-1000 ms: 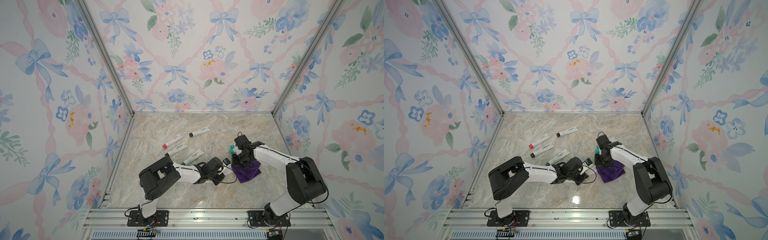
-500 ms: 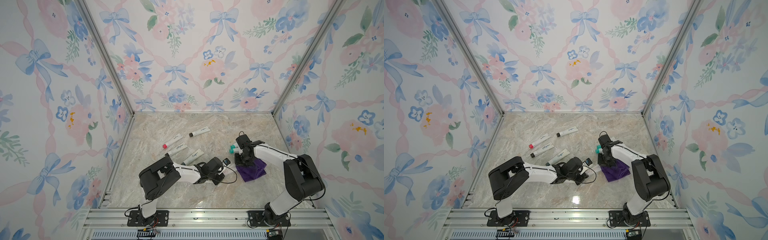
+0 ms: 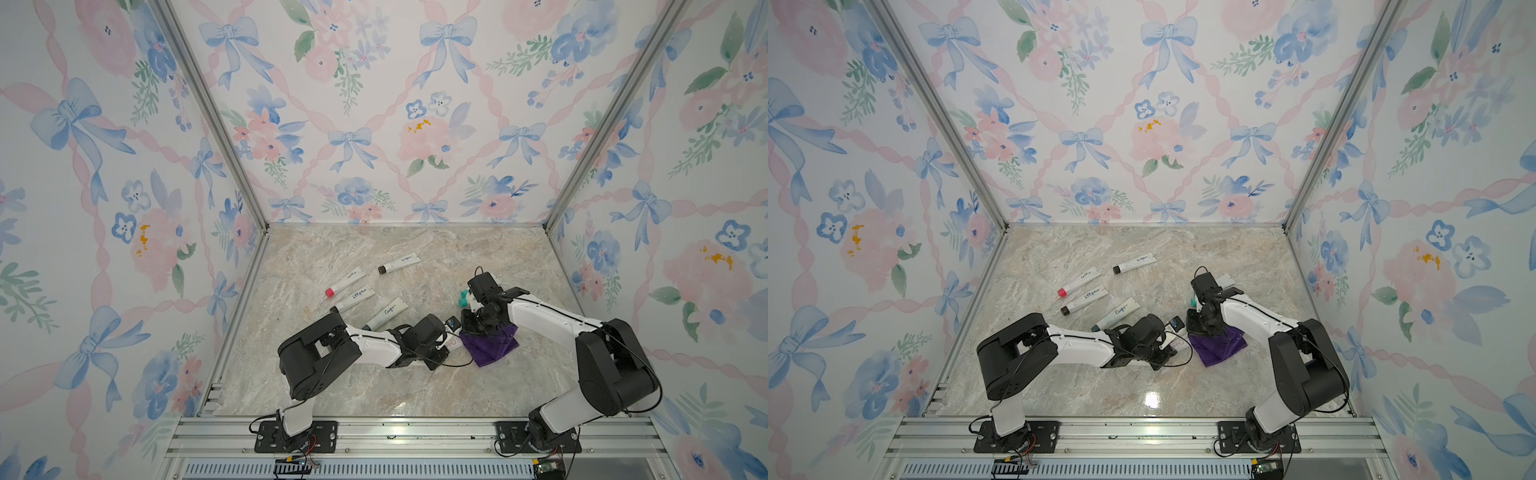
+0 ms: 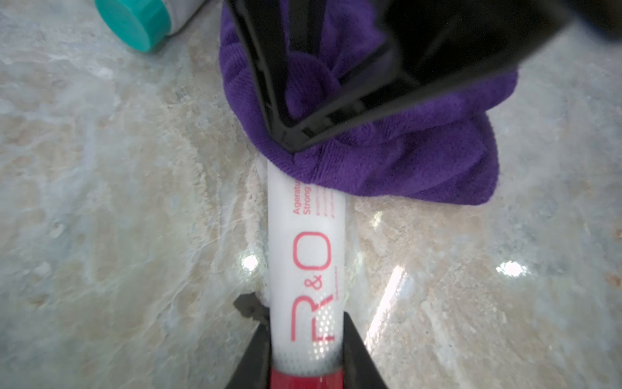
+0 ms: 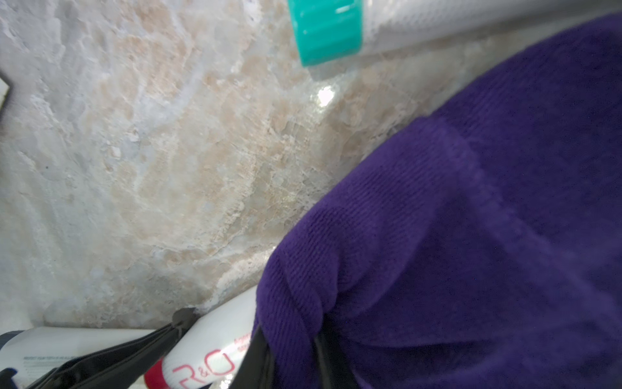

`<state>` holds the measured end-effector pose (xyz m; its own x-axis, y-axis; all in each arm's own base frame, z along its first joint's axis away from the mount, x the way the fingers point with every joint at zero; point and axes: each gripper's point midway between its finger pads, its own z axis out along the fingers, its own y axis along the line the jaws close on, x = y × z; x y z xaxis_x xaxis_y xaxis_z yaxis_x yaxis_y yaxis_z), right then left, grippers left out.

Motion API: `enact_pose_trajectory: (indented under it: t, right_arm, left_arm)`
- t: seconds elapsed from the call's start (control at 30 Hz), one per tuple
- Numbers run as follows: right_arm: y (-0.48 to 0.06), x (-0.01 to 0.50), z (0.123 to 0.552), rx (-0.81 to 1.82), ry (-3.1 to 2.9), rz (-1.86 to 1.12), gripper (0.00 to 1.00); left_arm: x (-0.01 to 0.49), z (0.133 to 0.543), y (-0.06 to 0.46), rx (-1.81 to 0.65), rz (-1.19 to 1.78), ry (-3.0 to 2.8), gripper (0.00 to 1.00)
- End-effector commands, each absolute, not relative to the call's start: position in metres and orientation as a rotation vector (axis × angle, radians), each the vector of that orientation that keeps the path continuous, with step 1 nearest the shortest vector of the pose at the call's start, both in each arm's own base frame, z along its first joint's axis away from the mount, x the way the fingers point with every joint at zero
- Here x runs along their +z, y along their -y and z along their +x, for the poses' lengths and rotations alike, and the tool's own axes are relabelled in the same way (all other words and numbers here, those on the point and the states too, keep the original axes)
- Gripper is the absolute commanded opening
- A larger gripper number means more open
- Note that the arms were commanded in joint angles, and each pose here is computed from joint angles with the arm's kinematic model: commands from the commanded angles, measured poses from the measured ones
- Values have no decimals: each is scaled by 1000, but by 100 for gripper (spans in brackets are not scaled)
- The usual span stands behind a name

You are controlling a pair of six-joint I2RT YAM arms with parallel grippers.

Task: Wipe the surface of the toothpaste tube
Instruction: Wipe the dirt from the toothpaste tube.

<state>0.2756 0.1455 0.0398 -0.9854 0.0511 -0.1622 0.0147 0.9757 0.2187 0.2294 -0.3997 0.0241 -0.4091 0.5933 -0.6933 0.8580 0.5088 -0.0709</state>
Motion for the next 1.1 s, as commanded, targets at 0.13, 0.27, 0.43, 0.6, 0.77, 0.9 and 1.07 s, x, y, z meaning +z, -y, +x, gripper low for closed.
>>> enact_pose_trajectory:
  t: [0.13,0.27,0.43,0.6,0.77,0.9,1.07]
  right_arm:
    - [-93,24,274,22,-3049,129,19]
    - [-80,19,281,-32,-3047,165,19]
    - [-87,16,281,10,-3055,155,19]
    - [-129,20,269,246,-3073,97,19]
    - [-163,38,255,466,-3041,43,19]
    - [-167,42,250,509,-3033,38,19]
    - [-145,32,254,345,-3062,49,20]
  left_arm:
    - [2,227,387,-487,1216,-2207,20]
    - [1,227,386,-481,1215,-2208,20]
    - [1,227,387,-484,1216,-2206,20]
    - [1,227,387,-482,1218,-2207,20]
    - [2,227,386,-484,1214,-2206,20]
    - [2,227,387,-486,1215,-2204,20]
    - [2,227,388,-487,1216,-2204,20]
